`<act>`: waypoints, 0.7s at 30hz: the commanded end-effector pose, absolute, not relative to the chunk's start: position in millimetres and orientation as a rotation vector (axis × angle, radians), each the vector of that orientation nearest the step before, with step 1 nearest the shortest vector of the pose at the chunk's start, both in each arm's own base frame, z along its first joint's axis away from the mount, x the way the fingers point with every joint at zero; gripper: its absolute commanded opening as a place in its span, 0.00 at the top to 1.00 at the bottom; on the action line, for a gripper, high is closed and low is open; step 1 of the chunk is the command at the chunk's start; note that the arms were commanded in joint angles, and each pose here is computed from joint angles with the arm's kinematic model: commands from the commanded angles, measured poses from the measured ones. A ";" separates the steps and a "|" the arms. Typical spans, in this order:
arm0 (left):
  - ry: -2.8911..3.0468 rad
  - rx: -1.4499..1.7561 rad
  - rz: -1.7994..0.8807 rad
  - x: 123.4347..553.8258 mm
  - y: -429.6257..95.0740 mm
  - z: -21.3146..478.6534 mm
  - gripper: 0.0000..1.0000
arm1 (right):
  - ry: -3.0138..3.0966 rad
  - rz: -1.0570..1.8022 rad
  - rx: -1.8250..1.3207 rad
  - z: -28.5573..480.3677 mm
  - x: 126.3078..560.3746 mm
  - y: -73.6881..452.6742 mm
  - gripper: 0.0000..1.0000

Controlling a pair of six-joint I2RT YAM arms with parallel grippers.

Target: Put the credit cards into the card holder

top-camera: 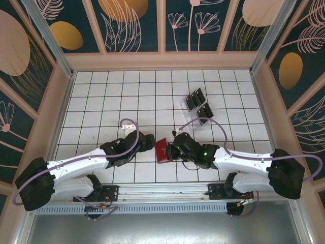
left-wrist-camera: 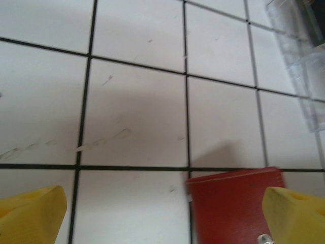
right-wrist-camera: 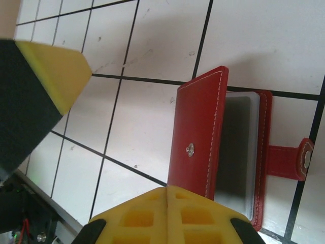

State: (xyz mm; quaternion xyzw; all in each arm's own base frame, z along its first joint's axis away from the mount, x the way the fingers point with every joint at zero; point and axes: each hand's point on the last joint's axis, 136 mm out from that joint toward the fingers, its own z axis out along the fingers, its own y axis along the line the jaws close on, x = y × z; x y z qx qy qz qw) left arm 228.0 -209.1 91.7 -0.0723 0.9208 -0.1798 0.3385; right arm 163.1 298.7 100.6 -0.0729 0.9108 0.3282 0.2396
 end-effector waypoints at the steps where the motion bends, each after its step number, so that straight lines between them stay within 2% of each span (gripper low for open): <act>1: 2.448 -0.102 -0.348 219.9 -192.9 78.4 0.02 | 2.482 0.827 -0.205 98.9 171.8 297.5 1.00; 21: 2.568 0.150 -0.421 201.3 -218.3 41.2 0.02 | 2.566 0.768 -0.191 43.4 189.8 297.9 1.00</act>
